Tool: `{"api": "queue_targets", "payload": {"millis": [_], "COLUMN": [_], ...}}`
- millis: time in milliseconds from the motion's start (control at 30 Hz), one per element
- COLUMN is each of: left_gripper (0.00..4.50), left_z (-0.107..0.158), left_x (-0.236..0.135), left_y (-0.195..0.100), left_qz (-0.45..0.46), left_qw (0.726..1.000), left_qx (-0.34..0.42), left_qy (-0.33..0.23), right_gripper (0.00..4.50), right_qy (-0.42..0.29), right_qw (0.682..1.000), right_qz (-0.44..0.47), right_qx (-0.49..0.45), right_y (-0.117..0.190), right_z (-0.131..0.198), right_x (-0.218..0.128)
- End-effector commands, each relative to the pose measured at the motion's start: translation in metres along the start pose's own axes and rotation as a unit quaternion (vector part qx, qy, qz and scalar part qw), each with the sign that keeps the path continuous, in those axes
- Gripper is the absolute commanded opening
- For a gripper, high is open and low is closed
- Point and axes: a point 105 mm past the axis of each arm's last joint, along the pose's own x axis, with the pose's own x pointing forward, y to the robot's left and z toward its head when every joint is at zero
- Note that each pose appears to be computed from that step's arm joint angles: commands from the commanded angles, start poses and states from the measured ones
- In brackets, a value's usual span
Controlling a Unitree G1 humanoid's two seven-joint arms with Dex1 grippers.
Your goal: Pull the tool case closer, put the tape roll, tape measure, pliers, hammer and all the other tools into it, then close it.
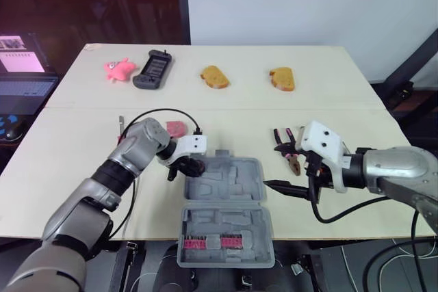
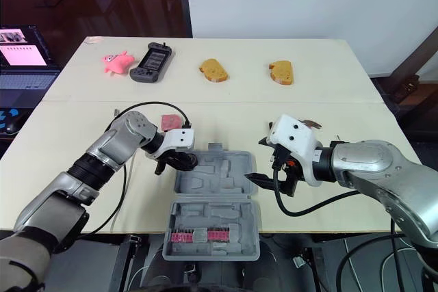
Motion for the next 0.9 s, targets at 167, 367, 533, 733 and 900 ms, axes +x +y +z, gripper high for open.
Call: {"api": "queue_targets", "payload": {"millis": [167,367,533,733,900], "left_gripper": [2.56,2.56,2.06,0.90,0.90], "left_z": [0.039,0.028,0.007,-0.011,-0.018], "left_x": [-0.061,-0.065,-0.047,-0.029,-0.021], "left_y": [0.000,0.002,-0.009,-0.013,-0.008], "left_qz": [0.033,0.059,0.060,0.088,0.114], "left_qw": [0.998,0.988,0.980,0.963,0.959], "left_qx": [0.013,-0.047,-0.066,-0.083,-0.075], "left_qy": [-0.052,-0.133,-0.179,-0.241,-0.250], "right_gripper": [4.50,4.50,4.50,4.50,4.50], "right_qy": [-0.025,-0.026,-0.027,-0.027,-0.026], "right_qw": [1.000,1.000,0.999,0.999,0.999], "right_qz": [-0.003,0.000,0.007,0.013,0.015], "right_qx": [-0.014,-0.016,-0.021,-0.023,-0.025], "right_y": [-0.002,-0.005,-0.006,-0.007,-0.006], "right_z": [0.012,0.013,0.015,0.016,0.016], "right_x": [-0.001,0.000,0.002,0.003,0.003]}}
